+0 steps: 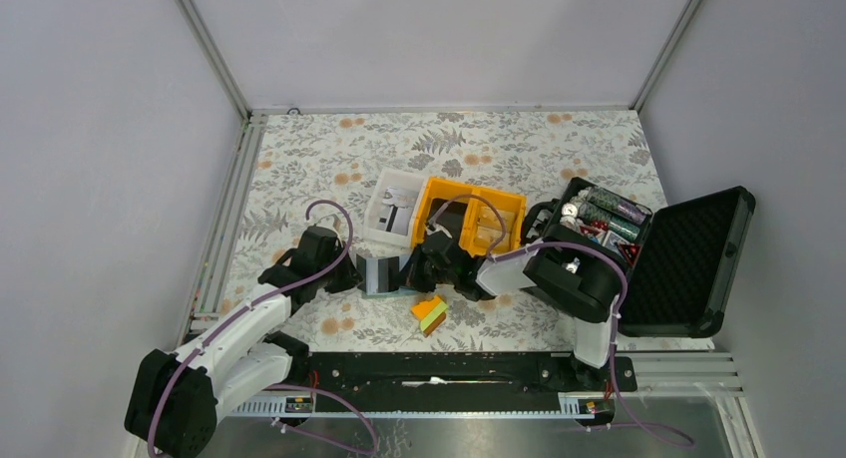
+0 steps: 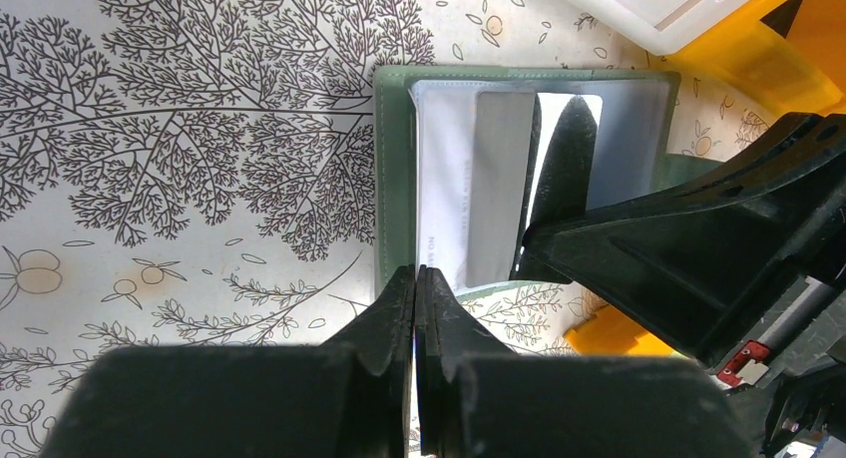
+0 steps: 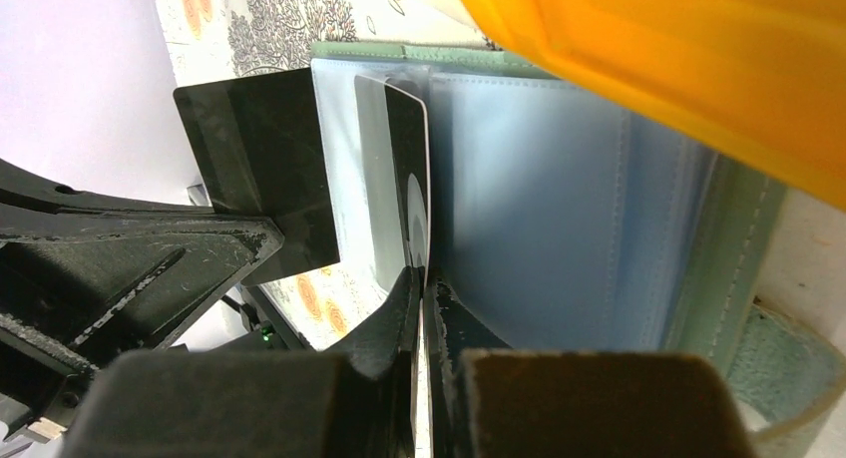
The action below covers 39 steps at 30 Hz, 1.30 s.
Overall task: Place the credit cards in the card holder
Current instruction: Insert the credit card into the card holder.
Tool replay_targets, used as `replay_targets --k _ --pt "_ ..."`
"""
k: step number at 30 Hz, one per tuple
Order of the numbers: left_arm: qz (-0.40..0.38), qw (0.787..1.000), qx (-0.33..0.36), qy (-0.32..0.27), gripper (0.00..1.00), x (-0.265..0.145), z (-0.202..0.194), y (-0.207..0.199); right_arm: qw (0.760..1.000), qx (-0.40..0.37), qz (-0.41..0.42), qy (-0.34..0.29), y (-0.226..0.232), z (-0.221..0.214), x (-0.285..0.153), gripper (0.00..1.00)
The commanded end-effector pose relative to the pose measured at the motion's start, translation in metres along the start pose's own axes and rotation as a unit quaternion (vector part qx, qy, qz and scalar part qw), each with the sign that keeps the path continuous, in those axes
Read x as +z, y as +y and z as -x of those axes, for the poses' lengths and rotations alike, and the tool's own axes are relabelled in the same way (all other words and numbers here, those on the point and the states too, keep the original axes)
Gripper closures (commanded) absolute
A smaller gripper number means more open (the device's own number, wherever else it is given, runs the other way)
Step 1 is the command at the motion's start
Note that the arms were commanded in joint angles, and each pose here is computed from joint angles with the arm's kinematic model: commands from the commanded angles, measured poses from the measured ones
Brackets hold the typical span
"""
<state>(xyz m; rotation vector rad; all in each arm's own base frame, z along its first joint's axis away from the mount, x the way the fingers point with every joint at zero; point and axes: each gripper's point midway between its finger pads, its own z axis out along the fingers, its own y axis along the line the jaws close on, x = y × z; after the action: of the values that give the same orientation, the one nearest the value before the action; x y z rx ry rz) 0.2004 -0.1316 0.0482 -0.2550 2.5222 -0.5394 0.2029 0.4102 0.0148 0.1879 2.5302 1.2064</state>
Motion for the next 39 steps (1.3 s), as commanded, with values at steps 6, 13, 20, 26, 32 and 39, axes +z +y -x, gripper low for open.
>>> replay_targets --k 6,13,20,26,32,39 --pt "-0.025 1.0 0.01 -0.004 1.0 -0.005 0.0 -0.011 0.99 -0.062 -0.126 0.031 -0.057 -0.024 -0.007 0.76" --pt "-0.022 1.0 0.012 -0.007 1.0 -0.006 0.002 -0.011 0.983 -0.111 -0.146 0.003 -0.045 -0.007 -0.026 0.6" --pt "-0.022 1.0 0.013 -0.011 1.0 -0.007 0.002 -0.011 0.97 -0.164 -0.181 -0.014 -0.037 0.007 -0.039 0.49" --pt "-0.027 0.999 0.015 -0.008 1.0 -0.007 0.002 -0.014 0.959 -0.203 -0.196 -0.022 -0.036 0.013 -0.046 0.45" --pt "-0.038 0.999 0.017 -0.016 1.0 -0.009 0.003 -0.017 0.953 -0.236 -0.189 -0.001 -0.029 0.008 -0.037 0.42" --pt "-0.046 0.999 0.018 -0.012 1.0 -0.008 0.002 -0.02 0.943 -0.273 -0.189 0.005 -0.011 -0.007 -0.025 0.37"
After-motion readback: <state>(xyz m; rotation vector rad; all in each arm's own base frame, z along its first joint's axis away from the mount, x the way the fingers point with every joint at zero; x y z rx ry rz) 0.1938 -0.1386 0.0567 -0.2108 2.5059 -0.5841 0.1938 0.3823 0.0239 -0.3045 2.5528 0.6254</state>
